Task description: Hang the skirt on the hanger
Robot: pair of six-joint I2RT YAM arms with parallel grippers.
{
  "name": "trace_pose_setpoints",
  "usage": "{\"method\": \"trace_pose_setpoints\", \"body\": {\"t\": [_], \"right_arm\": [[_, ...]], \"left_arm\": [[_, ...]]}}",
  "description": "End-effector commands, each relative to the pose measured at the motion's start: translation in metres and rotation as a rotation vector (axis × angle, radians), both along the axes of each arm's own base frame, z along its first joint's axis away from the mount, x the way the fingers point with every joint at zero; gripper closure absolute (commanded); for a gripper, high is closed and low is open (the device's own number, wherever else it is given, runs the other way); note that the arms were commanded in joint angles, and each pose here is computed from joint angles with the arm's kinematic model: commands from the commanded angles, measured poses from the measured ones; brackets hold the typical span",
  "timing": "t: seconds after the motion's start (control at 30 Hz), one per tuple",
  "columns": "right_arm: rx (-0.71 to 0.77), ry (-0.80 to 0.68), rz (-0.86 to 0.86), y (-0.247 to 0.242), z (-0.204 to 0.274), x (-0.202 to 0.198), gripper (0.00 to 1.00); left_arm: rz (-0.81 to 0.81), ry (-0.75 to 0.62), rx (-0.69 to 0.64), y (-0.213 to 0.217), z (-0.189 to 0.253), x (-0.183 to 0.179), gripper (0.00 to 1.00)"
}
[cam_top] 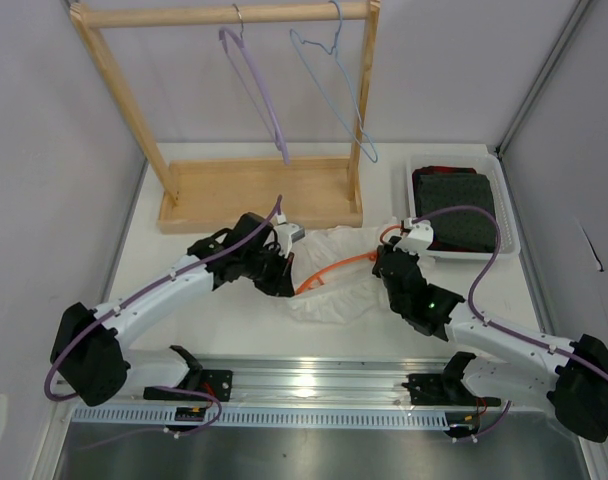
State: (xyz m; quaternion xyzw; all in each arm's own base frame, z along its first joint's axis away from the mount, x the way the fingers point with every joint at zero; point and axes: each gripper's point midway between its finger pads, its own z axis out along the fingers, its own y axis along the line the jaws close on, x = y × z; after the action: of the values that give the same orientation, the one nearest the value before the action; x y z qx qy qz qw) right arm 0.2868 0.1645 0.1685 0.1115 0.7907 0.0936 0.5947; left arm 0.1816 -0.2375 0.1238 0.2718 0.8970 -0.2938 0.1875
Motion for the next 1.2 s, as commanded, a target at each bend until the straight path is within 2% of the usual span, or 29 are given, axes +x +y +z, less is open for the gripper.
{"method": "trace_pose_setpoints", "body": {"t": [0.0, 0.13, 0.27, 0.43, 0.53, 0.77, 0.93, 1.17], "right_arm": [[-0.136, 0.013, -0.245, -0.059, -0.011, 0.005, 1.00], [-0.116, 0.012, -0.231, -0.056, -0.007, 0.007, 1.00], [-0.165, 0.001, -0.224, -0.054, -0.007, 0.004, 1.00], [-0.218, -0.034, -0.205, -0.048, 0.000, -0.005, 1.00], [-0.237, -0.046, -0.190, -0.042, 0.004, -0.008, 1.00], [-0.231, -0.085, -0.128, -0.008, 0.021, -0.014, 1.00], [-0.173, -0.107, -0.063, 0.021, 0.043, -0.016, 1.00], [-0.166, -0.111, -0.013, 0.049, 0.053, -0.016, 1.00]], "left_arm": [[-0.004, 0.034, 0.077, 0.024, 0.006, -0.016, 1.00], [-0.004, 0.042, 0.082, 0.025, 0.004, -0.017, 1.00], [0.020, 0.005, 0.050, 0.019, 0.021, -0.008, 1.00], [0.052, -0.088, -0.021, 0.003, 0.069, 0.016, 1.00], [0.046, -0.107, -0.044, -0.004, 0.083, 0.022, 1.00], [0.025, -0.114, -0.071, -0.018, 0.090, 0.027, 1.00], [0.001, -0.118, -0.088, -0.032, 0.093, 0.028, 1.00], [-0.022, -0.154, -0.129, -0.049, 0.117, 0.032, 1.00]]}}
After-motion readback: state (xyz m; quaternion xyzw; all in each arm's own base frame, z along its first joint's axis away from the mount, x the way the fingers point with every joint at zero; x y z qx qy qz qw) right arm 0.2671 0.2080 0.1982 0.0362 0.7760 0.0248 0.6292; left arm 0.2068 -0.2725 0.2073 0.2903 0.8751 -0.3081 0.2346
